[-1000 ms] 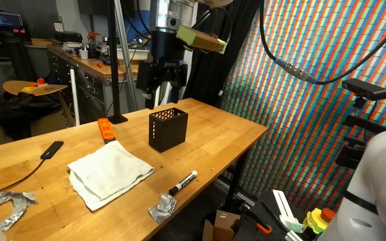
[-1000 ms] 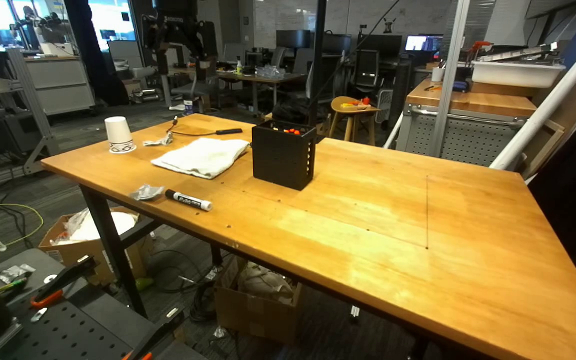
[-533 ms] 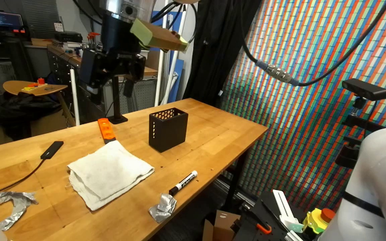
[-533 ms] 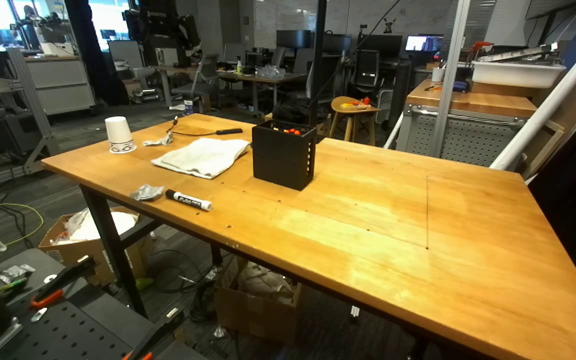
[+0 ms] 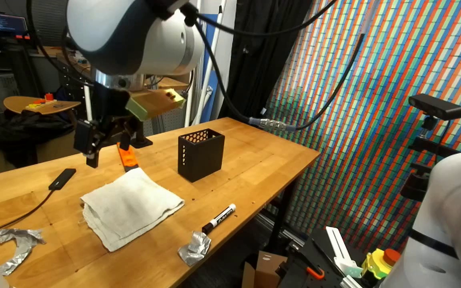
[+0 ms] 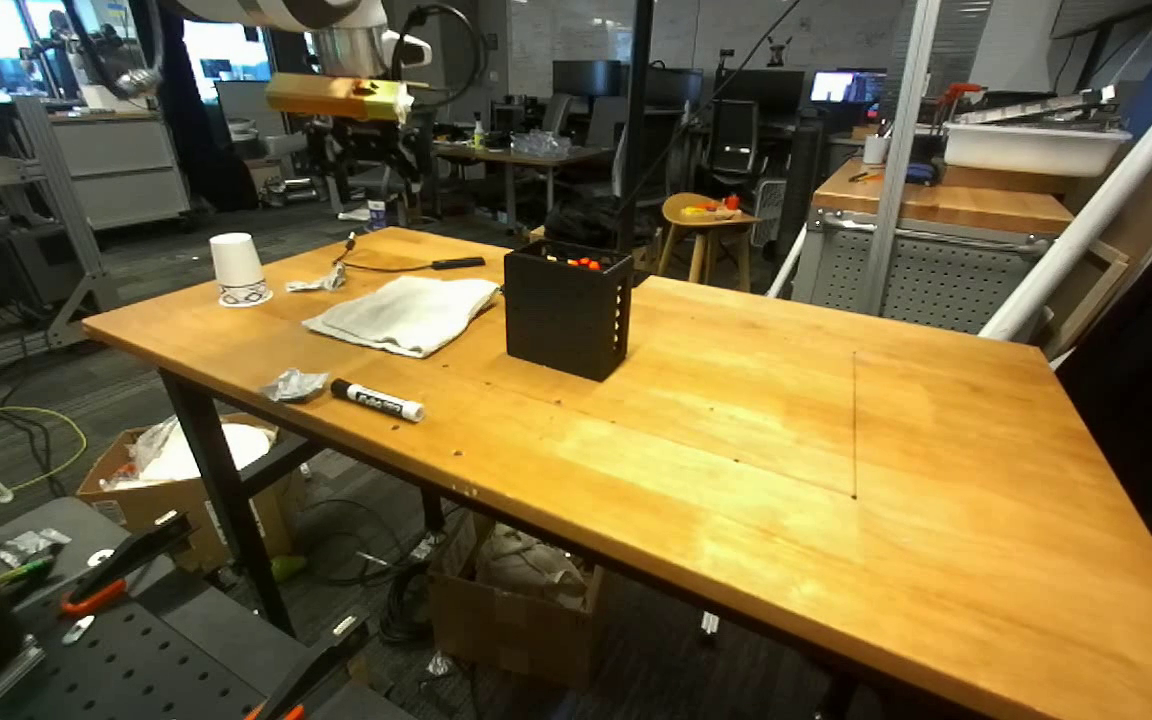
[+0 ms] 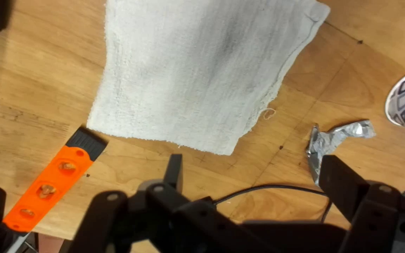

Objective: Put the towel in the black box

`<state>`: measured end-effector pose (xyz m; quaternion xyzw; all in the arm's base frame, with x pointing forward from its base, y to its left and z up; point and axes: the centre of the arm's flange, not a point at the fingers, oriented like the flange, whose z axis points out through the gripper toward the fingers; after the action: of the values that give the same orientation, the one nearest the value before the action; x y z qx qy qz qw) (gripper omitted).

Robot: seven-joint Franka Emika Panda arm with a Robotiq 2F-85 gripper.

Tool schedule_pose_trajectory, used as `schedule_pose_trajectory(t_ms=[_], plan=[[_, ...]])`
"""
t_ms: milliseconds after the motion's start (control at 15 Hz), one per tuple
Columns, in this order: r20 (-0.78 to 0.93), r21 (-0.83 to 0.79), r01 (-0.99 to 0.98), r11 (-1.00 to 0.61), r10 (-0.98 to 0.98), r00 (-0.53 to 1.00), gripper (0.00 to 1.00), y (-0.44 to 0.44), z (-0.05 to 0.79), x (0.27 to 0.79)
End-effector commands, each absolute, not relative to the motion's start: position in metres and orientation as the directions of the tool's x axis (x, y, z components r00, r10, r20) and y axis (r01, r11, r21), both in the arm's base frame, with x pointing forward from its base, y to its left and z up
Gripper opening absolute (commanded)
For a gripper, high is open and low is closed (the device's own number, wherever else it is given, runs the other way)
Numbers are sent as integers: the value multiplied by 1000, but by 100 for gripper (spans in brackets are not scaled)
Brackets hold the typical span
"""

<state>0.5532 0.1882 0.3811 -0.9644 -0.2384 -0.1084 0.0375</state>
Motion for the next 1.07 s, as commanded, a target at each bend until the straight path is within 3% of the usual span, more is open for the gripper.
schedule_pose_trajectory(t_ms=[0, 800, 867, 933, 1000], plan=[[205, 35, 537, -843, 532, 821, 100, 185, 336, 593], [-32, 60, 602, -796, 601, 799, 100, 158, 239, 595], [-47, 52, 593, -804, 591, 805, 75, 158, 238, 595], [-64, 39, 583, -811, 580, 812, 74, 158, 237, 595], [-75, 31, 575, -818, 571, 817, 66, 157, 237, 595]])
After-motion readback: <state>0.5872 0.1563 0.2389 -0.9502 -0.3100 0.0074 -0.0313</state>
